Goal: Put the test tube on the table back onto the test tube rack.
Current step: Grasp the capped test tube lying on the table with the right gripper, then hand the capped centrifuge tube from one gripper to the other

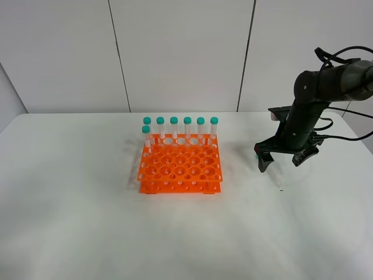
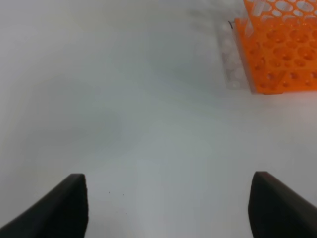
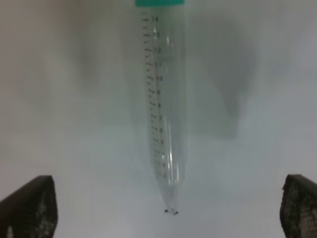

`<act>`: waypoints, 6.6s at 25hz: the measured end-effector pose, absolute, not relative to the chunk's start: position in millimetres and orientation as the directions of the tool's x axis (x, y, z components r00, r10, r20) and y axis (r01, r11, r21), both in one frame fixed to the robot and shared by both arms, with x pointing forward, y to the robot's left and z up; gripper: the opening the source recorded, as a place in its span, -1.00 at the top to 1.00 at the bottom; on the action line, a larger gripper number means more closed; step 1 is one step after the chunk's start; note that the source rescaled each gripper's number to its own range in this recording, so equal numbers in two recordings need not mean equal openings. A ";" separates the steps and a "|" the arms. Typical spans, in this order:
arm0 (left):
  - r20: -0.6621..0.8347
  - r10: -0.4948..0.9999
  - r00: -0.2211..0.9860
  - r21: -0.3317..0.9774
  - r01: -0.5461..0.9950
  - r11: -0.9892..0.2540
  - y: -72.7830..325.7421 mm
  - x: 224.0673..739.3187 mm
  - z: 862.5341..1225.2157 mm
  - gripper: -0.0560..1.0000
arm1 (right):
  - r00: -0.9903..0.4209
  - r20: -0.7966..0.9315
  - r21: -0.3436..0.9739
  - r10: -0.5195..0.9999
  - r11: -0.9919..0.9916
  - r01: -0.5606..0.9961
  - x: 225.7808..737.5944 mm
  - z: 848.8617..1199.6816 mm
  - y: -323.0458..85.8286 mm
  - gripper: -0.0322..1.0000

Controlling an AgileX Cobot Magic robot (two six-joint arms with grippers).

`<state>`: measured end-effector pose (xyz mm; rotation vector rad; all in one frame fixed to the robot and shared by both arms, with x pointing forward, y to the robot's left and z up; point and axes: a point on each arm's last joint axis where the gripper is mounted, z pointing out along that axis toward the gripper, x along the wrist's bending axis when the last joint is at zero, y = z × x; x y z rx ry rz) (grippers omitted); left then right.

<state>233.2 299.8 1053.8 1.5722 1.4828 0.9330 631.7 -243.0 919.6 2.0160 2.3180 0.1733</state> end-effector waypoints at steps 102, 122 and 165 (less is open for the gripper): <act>0.005 0.998 0.055 0.899 0.437 -0.029 299.8 233.2 1053.8 -0.91 | -0.694 0.085 0.557 0.715 0.543 0.628 490.1 1071.6 -190.1 0.91; 0.012 0.999 0.051 0.913 0.406 -0.031 300.4 231.8 1060.5 -0.91 | -0.800 0.094 0.679 0.593 0.550 0.487 489.7 1078.1 -176.9 0.91; -0.642 0.680 0.354 0.633 0.745 0.211 182.6 519.7 1062.9 -0.91 | -0.809 0.161 0.708 0.566 0.505 0.494 522.8 1063.0 -118.5 0.91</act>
